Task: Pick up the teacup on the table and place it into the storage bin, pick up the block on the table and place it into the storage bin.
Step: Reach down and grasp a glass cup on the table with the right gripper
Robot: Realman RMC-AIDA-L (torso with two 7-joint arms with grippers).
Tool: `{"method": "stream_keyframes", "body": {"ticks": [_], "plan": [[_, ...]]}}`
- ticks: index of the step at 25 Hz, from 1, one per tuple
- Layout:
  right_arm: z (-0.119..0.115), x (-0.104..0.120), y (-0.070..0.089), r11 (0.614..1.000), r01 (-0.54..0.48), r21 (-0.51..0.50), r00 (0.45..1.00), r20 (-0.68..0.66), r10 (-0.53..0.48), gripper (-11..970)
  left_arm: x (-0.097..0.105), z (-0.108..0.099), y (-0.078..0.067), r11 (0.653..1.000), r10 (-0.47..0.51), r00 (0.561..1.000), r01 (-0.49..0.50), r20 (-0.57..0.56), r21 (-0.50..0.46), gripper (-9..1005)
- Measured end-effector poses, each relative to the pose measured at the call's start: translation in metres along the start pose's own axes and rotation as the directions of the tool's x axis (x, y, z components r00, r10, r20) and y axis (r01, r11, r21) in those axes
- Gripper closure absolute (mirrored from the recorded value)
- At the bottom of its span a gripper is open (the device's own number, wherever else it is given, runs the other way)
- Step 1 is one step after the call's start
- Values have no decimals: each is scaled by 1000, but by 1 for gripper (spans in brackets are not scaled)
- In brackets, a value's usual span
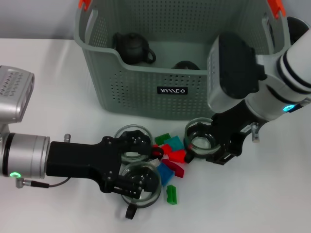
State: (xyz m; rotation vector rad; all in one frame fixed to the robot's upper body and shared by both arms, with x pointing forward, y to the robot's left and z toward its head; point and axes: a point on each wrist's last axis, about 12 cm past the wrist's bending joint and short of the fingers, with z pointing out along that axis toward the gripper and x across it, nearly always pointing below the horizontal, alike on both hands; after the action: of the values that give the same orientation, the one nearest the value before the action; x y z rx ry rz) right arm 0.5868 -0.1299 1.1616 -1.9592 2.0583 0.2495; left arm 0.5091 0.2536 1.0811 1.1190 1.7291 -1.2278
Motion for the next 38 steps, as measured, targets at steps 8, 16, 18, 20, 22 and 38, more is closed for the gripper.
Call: {"method": "stream_keyframes", "body": {"ticks": [8, 16, 18, 20, 22, 38], "plan": [[21, -2, 2, 999, 40, 8, 997, -65, -40, 242, 0, 0, 0, 1000, 0, 1000, 0, 3, -3, 44], [35, -4, 1, 998, 59, 35, 995, -78, -56, 242, 0, 0, 0, 1000, 1, 1000, -1, 4, -2, 44], [39, -4, 1, 997, 64, 41, 995, -83, -60, 242, 0, 0, 0, 1000, 0, 1000, 0, 4, -2, 44], [42, -5, 2, 996, 70, 46, 994, -88, -66, 242, 0, 1, 0, 1000, 0, 1000, 0, 4, -1, 44], [45, -5, 2, 996, 75, 50, 993, -92, -70, 242, 0, 1, 0, 1000, 0, 1000, 0, 5, -2, 44], [49, -4, 6, 996, 83, 24, 990, -118, -80, 261, 0, 1, 0, 1000, -4, 1000, 4, 12, -7, 45]]}}
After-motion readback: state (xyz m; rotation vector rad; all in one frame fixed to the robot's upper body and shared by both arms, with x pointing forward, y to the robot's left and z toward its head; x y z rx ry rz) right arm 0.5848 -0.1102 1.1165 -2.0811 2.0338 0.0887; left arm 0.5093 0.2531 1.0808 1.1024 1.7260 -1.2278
